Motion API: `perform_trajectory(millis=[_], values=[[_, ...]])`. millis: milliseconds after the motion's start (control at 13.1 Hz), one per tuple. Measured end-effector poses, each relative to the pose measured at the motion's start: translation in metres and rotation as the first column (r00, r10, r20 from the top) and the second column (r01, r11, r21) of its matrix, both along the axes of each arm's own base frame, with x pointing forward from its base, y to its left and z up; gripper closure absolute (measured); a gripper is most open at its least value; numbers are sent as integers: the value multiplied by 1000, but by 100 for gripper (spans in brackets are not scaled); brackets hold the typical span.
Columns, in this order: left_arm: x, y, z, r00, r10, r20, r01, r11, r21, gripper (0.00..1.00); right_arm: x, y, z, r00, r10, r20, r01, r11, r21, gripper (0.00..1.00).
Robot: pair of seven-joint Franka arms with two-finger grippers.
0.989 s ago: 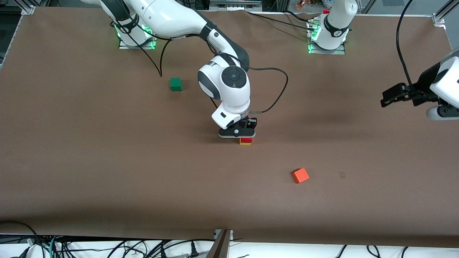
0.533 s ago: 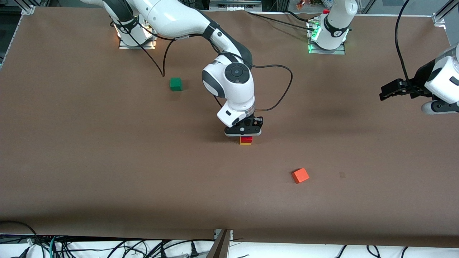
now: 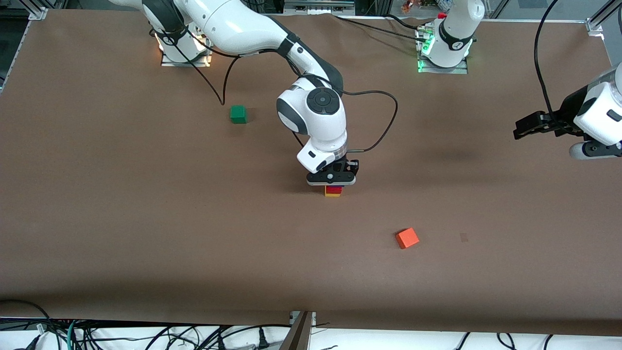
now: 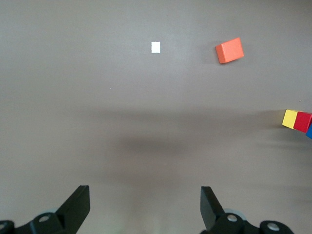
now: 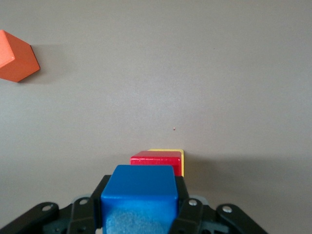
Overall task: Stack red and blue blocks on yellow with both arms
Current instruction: 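Lower the blue cube onto the red cube with the right gripper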
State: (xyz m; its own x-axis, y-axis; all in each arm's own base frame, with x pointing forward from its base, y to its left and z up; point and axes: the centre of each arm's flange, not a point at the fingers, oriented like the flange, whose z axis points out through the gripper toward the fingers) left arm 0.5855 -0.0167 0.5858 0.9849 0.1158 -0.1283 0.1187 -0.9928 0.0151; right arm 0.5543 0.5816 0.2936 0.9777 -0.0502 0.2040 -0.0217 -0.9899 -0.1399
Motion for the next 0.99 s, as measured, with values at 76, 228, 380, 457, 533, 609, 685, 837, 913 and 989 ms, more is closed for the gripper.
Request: perform_trajectory(millis=[76, 228, 380, 457, 533, 609, 685, 837, 913, 989], values=[[1, 1, -2, 1000, 2, -2, -2, 1000, 0, 0, 0, 0, 0, 1000, 0, -2, 0, 1000, -2, 45], [3, 2, -3, 1000, 3, 1, -3, 1000, -1, 0, 0, -2, -2, 1000, -2, -9, 2, 1000, -12, 45], [6, 3, -5, 1000, 3, 3, -3, 1000, -1, 0, 0, -3, -2, 1000, -4, -14, 4, 1000, -19, 45], [6, 2, -4, 1000, 3, 4, -3, 1000, -1, 0, 0, -3, -2, 1000, -5, -16, 4, 1000, -23, 45], [6, 3, -4, 1000, 3, 4, -3, 1000, -2, 0, 0, -3, -2, 1000, -5, -18, 5, 1000, -25, 45], [6, 3, -4, 1000, 2, 5, -2, 1000, -2, 0, 0, -3, -2, 1000, -5, -18, 5, 1000, -25, 45], [6, 3, -4, 1000, 2, 5, -2, 1000, -2, 0, 0, -3, -2, 1000, -5, -18, 5, 1000, -25, 45], [6, 2, -4, 1000, 2, 5, -2, 1000, -2, 0, 0, -3, -2, 1000, -5, -18, 5, 1000, -25, 45], [6, 2, -4, 1000, 1, 5, -1, 1000, -2, 0, 0, -3, -2, 1000, -5, -18, 5, 1000, -25, 45], [6, 2, -4, 1000, 1, 5, -1, 1000, -2, 0, 0, -3, -2, 1000, -5, -18, 5, 1000, -24, 45]])
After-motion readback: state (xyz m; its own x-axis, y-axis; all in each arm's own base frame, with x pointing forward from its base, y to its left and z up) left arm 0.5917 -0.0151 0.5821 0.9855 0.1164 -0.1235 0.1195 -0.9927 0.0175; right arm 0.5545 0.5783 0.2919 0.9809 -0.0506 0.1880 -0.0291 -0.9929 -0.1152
